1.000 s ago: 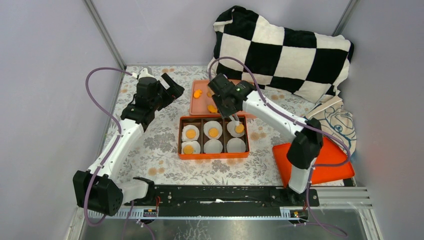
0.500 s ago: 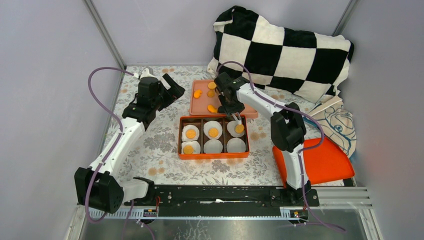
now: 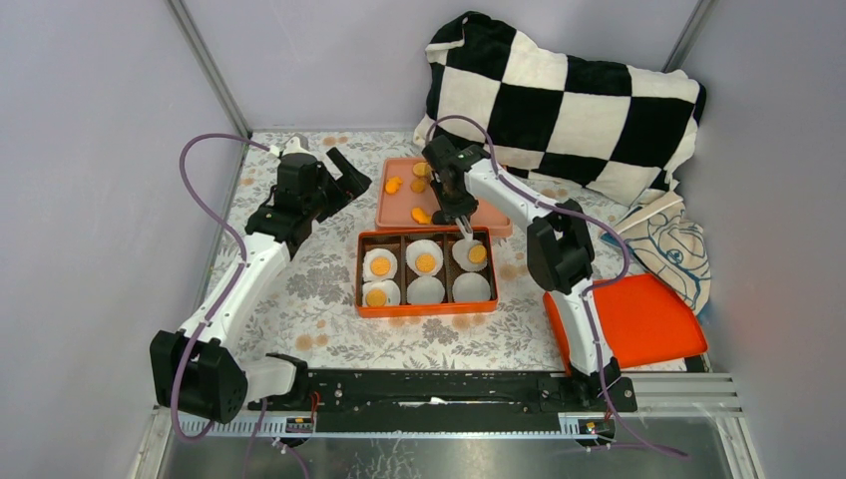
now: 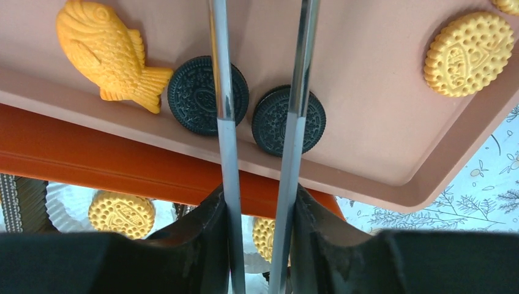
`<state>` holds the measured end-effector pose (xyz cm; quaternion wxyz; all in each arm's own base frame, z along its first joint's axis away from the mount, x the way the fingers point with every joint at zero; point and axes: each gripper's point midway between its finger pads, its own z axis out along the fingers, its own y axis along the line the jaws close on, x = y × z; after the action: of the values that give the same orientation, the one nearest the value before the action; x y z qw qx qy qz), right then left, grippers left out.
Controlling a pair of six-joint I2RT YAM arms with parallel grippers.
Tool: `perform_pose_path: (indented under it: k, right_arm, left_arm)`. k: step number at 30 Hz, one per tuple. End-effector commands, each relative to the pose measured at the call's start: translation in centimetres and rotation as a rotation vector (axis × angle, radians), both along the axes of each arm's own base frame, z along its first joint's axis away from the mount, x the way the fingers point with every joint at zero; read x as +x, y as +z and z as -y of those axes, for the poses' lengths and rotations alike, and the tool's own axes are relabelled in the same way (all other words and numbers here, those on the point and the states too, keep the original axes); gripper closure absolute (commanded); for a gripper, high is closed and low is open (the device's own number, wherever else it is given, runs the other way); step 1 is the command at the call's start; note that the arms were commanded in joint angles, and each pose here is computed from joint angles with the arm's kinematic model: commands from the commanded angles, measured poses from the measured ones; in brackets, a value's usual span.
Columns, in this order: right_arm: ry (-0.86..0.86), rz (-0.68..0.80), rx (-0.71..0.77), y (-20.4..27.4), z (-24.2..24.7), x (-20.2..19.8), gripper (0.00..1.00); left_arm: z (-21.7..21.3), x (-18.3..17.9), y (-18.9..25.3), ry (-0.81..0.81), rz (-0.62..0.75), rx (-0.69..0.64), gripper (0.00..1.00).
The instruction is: Pack the cookies
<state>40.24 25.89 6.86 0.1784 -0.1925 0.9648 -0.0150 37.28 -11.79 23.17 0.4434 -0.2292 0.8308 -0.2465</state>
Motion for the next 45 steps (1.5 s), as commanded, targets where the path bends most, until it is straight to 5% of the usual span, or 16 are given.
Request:
perform_pose_path:
  k: [1,6,16,27,36,38,42,45]
  right_arm:
    - [-0.022,0.054,-0.010,2.7,1.2,0.8,0.88]
    - [-0.047,0.130,0.041,6.8,1.8,0.0,0.99]
    - [0.029,0.191,0.223,14.8,1.3,-7.0,1.00]
    - [0.319,-0.050,0.218,11.1,-1.1,-24.8,1.00]
    - [0.314,-0.126,0.181,8.2,-0.2,-28.1,1.00]
    - [0.314,-0.139,0.171,7.7,-0.1,-28.2,0.97]
    - [0.319,-0.151,0.168,7.7,-0.2,-28.5,0.64]
    - [0.326,-0.146,0.174,8.2,-0.3,-28.4,0.57]
  left_arm:
    - [0.4,0.7,0.8,-0.024,0.042,-0.010,0.01]
    - [0.6,0.6,1.0,-0.031,0.046,-0.024,0.01]
    - [0.7,0.4,1.8,-0.036,0.066,-0.035,0.01]
    - [1.2,0.1,1.6,-0.054,0.056,-0.039,0.01]
    - [2.1,-0.2,1.9,-0.073,0.065,-0.038,0.01]
    - [2.1,-0.2,2.1,-0.071,0.070,-0.036,0.01]
    - [2.0,-0.3,2.2,-0.072,0.071,-0.027,0.01]
    - [2.1,-0.3,2.5,-0.089,0.082,-0.020,0.01]
